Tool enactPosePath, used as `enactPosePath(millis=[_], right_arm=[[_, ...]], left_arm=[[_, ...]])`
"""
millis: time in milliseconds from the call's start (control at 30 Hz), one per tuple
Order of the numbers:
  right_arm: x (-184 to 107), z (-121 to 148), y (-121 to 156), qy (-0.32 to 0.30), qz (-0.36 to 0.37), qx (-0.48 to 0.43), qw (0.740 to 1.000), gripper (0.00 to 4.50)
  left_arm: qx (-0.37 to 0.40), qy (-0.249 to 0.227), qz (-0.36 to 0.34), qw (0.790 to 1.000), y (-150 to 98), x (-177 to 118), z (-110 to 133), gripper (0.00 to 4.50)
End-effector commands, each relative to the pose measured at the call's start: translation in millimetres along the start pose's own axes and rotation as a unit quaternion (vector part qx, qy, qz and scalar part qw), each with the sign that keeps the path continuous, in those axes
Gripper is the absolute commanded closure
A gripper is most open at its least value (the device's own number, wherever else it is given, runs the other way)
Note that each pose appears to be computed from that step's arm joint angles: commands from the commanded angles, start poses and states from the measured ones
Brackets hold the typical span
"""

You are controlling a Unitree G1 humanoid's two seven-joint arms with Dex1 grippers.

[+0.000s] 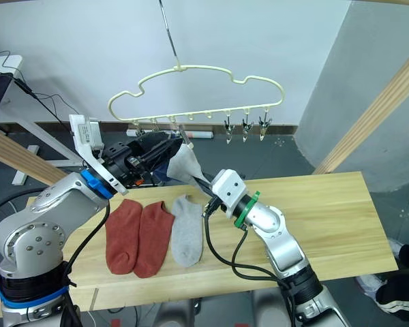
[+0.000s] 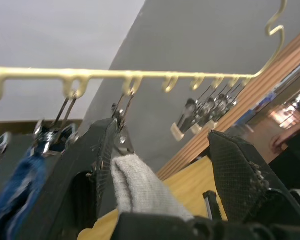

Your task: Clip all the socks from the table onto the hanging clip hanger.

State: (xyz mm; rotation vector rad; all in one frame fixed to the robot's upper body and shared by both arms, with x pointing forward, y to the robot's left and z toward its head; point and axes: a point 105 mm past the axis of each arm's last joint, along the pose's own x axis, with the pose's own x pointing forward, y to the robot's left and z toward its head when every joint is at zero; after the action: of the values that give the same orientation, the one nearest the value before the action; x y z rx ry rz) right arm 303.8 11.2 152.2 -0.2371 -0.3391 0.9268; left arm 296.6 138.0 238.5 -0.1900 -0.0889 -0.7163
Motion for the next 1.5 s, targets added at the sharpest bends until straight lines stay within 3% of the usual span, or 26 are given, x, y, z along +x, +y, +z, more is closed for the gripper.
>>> enactPosePath(millis=[33, 200, 433, 567, 667, 767, 933, 1067, 1233, 1367, 1500], right_arm=[[1, 8, 3, -0.014, 0.012, -0.010, 1.000, 3.50], [-11, -2, 3, 0.019, 0.025, -0.032, 0.999, 1.73], [-35, -10, 1, 0.056, 0.047, -0.051, 0.996, 1.73], [-53, -10, -5, 0.077, 0.049, -0.061, 0.994, 1.73], [-70, 3, -23, 0.084, 0.012, -0.065, 0.994, 1.73], [-76, 18, -39, 0.078, -0.034, -0.061, 0.994, 1.73], [-71, 47, -53, 0.044, -0.126, -0.046, 0.990, 1.73], [-66, 45, -50, 0.048, -0.141, -0.021, 0.989, 1.73], [-57, 47, -57, 0.043, -0.166, -0.012, 0.985, 1.73], [-50, 51, -55, 0.036, -0.165, -0.007, 0.986, 2.52], [-41, 51, -59, 0.034, -0.180, 0.006, 0.983, 2.52]], left_arm=[[0.028, -0.016, -0.008, 0.999, -7, -5, 10, 1.24], [0.041, -0.006, -0.010, 0.999, -8, -11, 5, 1.24], [0.085, 0.027, -0.023, 0.996, -11, -24, -6, 1.24], [0.153, 0.054, -0.057, 0.985, -19, -34, -15, 1.24], [0.232, 0.055, -0.097, 0.966, -26, -43, -21, 1.24], [0.259, 0.042, -0.119, 0.958, -31, -46, -24, 1.24], [0.251, 0.020, -0.119, 0.961, -29, -45, -23, 1.24], [0.264, -0.011, -0.127, 0.956, -32, -45, -19, 1.24], [0.244, -0.015, -0.117, 0.963, -29, -38, -16, 1.24], [0.250, -0.014, -0.115, 0.961, -26, -36, -13, 1.24], [0.249, -0.019, -0.108, 0.962, -23, -33, -7, 1.24]])
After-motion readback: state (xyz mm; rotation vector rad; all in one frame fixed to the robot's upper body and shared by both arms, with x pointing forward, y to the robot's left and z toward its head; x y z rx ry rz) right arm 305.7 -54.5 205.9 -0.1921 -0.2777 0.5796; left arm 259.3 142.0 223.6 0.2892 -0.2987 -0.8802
